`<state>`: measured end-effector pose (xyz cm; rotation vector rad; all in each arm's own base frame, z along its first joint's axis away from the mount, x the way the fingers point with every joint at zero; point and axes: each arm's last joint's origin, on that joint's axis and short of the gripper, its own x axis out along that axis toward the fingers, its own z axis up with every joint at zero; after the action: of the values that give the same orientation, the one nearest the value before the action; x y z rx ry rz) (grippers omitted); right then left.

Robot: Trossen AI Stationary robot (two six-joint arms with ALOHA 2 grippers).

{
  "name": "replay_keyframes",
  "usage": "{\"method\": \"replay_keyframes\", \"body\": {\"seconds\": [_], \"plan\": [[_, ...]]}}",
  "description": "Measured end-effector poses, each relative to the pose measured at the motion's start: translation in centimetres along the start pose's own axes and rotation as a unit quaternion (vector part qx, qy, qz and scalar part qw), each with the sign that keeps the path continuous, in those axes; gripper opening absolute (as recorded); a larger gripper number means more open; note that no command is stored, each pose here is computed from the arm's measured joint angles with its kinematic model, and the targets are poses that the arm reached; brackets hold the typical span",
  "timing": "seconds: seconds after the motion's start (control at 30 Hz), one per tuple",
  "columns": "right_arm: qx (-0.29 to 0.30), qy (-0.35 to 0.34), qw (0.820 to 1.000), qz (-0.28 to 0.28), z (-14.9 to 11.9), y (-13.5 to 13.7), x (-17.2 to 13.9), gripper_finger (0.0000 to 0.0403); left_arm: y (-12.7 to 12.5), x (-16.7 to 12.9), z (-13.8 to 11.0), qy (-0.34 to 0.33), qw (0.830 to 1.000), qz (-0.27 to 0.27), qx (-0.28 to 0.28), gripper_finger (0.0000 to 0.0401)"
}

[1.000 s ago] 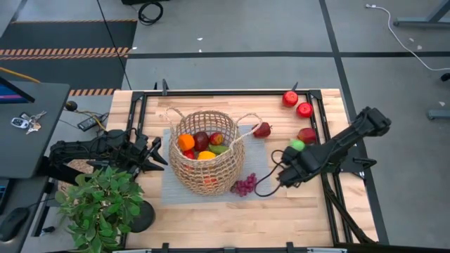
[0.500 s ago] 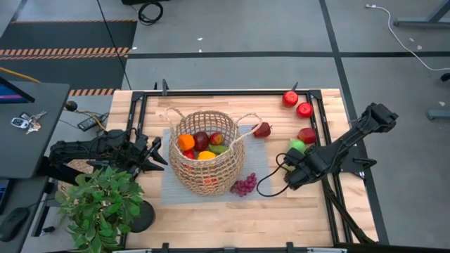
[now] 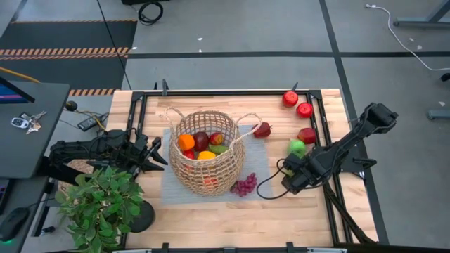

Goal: Build produce basket
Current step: Put the pear into the brown basket

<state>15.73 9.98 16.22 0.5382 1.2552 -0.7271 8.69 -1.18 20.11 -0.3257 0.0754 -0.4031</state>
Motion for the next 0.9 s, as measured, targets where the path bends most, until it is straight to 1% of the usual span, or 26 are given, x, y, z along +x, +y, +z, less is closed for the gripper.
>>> {"method": "replay_keyframes", "body": {"seconds": [0.1,0.33,0.43,0.67,0.9], "plan": [[0.016,-0.001,1.0,0.009,-0.4,-0.1,0.6,0.0399,0.0,0.0,0.0,0.0,1.0,0.0,0.0,0.0121],[0.025,0.0,1.0,0.01,-1.4,-0.4,1.2,0.0389,0.0,0.0,0.0,0.0,1.0,0.0,0.0,0.0121],[0.027,0.0,1.0,0.015,-1.7,-0.4,1.3,0.0377,0.0,0.0,0.0,0.0,1.0,0.0,0.0,0.0121],[0.027,0.001,0.999,0.017,-1.9,-0.4,1.3,0.0329,0.0,0.0,0.0,0.0,1.0,0.0,0.0,0.0121],[0.022,0.001,1.0,0.023,-1.8,-0.1,0.9,0.0326,0.0,0.0,0.0,0.0,1.0,0.0,0.0,0.0121]]}}
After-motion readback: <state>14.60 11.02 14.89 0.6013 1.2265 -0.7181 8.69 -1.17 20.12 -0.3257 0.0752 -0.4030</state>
